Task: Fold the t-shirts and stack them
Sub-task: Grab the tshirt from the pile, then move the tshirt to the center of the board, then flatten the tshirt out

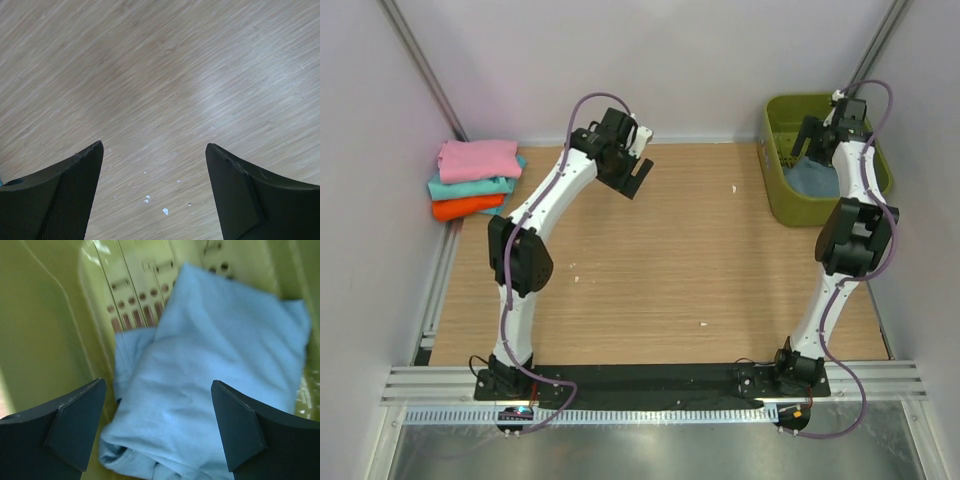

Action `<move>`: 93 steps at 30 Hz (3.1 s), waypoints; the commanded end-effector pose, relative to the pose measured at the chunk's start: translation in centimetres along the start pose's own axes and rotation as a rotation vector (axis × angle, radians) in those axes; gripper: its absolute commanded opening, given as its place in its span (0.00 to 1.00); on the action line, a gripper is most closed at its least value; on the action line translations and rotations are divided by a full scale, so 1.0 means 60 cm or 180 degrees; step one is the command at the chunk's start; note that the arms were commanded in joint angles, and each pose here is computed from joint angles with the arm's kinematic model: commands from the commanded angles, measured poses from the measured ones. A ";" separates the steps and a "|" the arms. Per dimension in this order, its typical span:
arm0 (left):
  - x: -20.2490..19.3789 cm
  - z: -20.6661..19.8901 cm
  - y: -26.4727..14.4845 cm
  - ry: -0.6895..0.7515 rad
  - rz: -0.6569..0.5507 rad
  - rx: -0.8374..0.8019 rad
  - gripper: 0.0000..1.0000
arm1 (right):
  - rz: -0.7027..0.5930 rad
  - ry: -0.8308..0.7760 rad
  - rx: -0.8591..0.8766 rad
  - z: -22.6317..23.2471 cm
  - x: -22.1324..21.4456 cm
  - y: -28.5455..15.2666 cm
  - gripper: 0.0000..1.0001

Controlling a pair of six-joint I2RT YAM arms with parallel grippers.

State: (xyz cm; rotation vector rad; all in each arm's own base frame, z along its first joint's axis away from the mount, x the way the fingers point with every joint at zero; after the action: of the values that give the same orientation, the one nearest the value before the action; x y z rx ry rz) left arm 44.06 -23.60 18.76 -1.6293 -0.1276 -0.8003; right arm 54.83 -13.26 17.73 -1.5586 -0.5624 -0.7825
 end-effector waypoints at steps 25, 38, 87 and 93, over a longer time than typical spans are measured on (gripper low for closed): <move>0.035 -0.020 -0.055 0.0033 -0.0285 -0.0040 0.88 | 0.0120 -0.0240 -0.0372 -0.054 -0.036 0.040 0.01; 0.141 0.167 -0.157 -0.0915 -0.1159 0.0543 0.98 | -0.1787 -0.0687 0.0267 0.041 0.281 -0.298 0.01; -0.352 0.073 -0.229 -0.0366 0.0430 -0.0738 0.66 | -0.0469 -0.3506 0.2919 0.544 -0.311 -0.455 1.00; -0.408 0.051 -0.232 0.0219 0.0950 -0.0989 0.71 | -0.0439 -0.4035 0.3085 0.547 -0.382 -0.433 0.99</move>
State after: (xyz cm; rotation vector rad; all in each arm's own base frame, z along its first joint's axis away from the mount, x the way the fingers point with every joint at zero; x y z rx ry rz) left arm 21.45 -9.64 16.97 -1.8751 0.1478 -0.6124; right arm 26.00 24.20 17.22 -0.9513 -1.5470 0.4504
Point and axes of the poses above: each gripper's point midway between its finger pads, its own y axis out along the fingers, its own z axis along the line the jaws close on, x = y × z, the point moved 1 cm from there along -y, back along the fingers, and after that the axes turned 11 degrees about -y, right-handed, at the moved point
